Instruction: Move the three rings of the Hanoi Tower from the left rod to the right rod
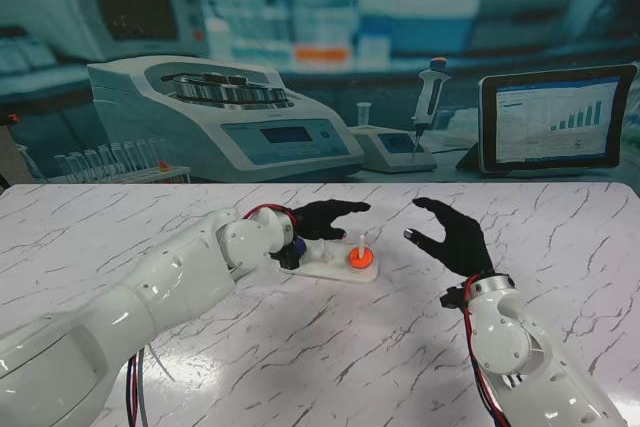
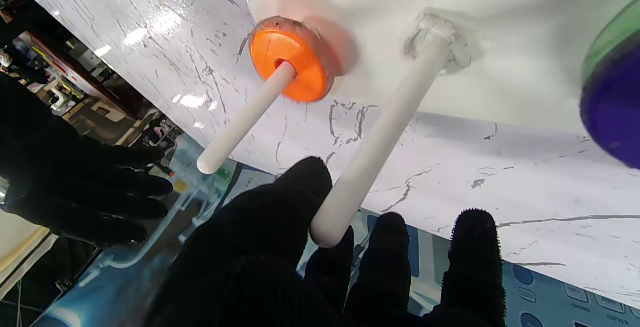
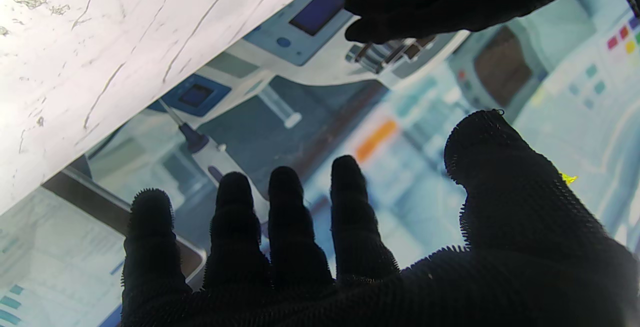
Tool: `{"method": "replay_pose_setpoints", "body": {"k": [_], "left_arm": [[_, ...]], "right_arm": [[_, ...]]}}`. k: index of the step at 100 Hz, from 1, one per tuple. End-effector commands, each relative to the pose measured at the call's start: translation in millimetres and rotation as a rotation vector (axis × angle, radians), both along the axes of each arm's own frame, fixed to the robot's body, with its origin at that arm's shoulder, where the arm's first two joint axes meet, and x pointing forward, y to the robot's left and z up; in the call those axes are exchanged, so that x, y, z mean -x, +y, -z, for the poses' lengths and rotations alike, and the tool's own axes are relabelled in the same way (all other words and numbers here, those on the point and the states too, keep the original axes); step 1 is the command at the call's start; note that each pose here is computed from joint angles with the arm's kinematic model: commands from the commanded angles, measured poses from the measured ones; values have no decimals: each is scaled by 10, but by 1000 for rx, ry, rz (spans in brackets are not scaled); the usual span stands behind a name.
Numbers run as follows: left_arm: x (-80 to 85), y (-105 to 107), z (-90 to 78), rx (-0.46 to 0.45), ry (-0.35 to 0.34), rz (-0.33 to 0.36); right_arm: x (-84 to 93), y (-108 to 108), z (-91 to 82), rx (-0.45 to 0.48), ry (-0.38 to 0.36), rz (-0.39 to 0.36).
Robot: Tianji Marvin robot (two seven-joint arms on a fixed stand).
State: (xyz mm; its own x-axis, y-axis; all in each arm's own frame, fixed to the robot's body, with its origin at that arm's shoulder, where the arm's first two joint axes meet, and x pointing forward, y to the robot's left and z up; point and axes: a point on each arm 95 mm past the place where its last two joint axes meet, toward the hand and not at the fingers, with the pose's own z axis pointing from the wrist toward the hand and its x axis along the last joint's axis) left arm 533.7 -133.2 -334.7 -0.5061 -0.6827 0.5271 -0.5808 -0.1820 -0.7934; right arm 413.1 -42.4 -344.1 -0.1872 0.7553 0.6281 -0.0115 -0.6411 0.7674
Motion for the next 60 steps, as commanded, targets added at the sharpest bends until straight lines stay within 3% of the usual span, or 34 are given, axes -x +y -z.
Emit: {"method": "replay_pose_setpoints", "body": {"k": [1,23,60], "left_arm": [[38,-86,4,12,1,21],[53,-78,-24,71,2,-42],[114,293,-377,61,-42,-113]], "right_arm": [[21,47,21,-12,3,-4],[22,42,20,-12,1,-3],[20,49,20,-13,2,-6]]}}
